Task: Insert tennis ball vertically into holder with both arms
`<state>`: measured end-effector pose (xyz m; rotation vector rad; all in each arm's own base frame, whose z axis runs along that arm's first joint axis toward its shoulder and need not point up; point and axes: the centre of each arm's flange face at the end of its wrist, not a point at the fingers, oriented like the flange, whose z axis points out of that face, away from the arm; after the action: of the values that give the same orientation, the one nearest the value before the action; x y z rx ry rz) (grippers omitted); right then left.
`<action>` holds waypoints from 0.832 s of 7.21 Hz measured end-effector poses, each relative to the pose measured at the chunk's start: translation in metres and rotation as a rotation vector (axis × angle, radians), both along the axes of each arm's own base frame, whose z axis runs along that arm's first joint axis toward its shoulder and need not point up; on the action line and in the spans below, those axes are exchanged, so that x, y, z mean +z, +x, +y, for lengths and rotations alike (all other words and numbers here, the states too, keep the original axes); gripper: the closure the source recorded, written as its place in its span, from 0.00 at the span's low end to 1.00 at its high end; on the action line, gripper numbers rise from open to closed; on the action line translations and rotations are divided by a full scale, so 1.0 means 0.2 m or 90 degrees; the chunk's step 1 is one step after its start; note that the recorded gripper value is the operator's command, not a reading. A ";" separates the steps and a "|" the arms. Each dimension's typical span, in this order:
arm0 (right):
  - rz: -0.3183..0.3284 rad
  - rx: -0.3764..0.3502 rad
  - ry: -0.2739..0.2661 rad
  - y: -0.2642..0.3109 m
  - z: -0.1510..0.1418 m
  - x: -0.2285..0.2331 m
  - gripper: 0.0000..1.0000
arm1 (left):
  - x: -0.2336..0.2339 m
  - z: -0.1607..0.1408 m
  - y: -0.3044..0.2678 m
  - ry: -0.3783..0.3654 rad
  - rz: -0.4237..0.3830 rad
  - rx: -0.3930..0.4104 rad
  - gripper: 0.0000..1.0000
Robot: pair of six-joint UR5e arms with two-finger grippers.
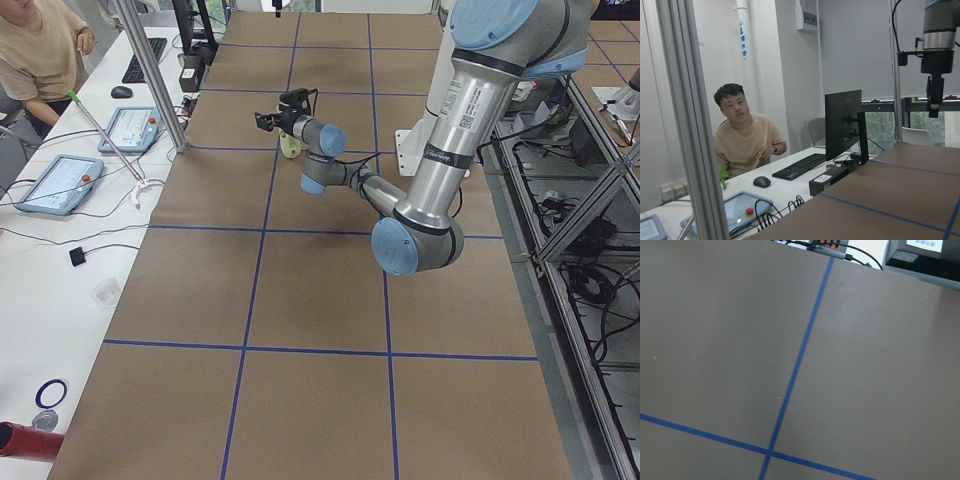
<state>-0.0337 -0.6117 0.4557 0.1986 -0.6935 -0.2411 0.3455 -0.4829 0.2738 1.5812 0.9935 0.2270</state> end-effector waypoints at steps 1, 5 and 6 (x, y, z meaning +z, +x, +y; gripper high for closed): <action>0.008 -0.008 -0.007 0.15 0.09 0.19 0.02 | 0.02 -0.06 -0.15 -0.038 -0.058 0.002 0.00; 0.010 -0.023 -0.038 0.47 0.40 0.63 0.02 | 0.27 -0.46 -1.01 -0.265 -0.222 0.090 0.00; 0.010 -0.021 -0.045 0.49 0.44 0.67 0.01 | 0.38 -0.50 -1.24 -0.324 -0.253 0.134 0.00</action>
<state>0.0645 -0.5246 0.5903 0.1181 -0.6885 -0.2489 0.0985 -0.5820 0.3502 0.9228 0.8198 0.3827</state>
